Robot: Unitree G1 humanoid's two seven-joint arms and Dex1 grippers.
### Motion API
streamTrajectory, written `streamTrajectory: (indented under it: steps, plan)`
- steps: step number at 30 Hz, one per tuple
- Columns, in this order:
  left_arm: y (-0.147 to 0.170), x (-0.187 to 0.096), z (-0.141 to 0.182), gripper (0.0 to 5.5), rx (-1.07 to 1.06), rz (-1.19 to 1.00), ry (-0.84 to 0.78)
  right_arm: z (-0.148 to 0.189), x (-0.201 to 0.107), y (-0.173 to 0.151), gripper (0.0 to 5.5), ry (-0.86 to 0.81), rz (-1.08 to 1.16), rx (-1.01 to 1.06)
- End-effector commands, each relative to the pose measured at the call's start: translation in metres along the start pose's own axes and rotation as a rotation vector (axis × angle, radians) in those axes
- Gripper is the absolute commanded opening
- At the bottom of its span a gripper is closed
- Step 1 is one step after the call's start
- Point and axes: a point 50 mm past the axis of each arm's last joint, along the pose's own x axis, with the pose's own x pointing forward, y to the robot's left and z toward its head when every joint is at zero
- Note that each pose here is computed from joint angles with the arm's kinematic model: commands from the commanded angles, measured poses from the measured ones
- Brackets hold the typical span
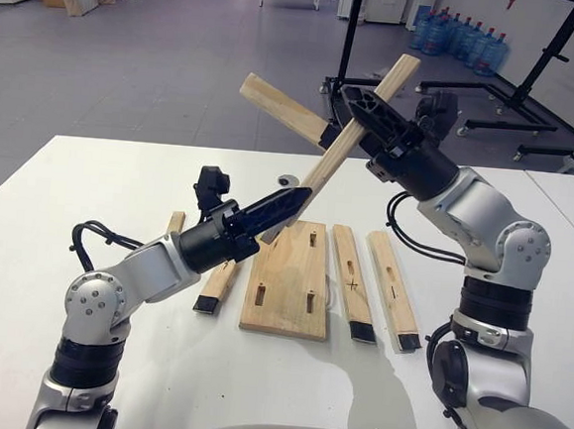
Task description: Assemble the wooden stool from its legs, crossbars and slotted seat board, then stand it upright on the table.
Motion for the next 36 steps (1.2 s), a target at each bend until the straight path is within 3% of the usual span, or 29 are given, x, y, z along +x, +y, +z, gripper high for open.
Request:
streamTrajectory:
  steps: [1, 7, 13, 16, 23, 29, 36]
  plan:
    - [0.018, -0.004, 0.014, 3.34, 0.069, 0.159, -0.08, 0.007, -0.01, -0.001, 2.07, -0.044, -0.033, -0.146]
    - [0.061, -0.026, 0.02, 3.34, 0.227, 0.483, -0.136, 0.024, -0.02, -0.004, 2.07, -0.092, -0.053, -0.465]
    - [0.072, -0.035, 0.01, 3.34, 0.285, 0.572, -0.148, 0.012, -0.024, -0.032, 2.07, 0.018, -0.064, -0.818]
    - [0.074, -0.035, 0.007, 3.34, 0.295, 0.584, -0.147, 0.014, -0.024, -0.057, 2.07, 0.043, -0.118, -0.776]
    - [0.076, -0.035, 0.005, 3.34, 0.305, 0.597, -0.138, 0.02, -0.04, -0.066, 2.07, -0.112, 0.168, -0.835]
    - [0.077, -0.034, 0.001, 3.34, 0.307, 0.598, -0.114, -0.001, -0.049, -0.084, 2.07, 0.005, 0.284, -1.074]
    - [0.077, -0.034, -0.002, 3.34, 0.308, 0.605, -0.104, -0.025, -0.044, -0.096, 2.07, 0.089, 0.353, -1.033]
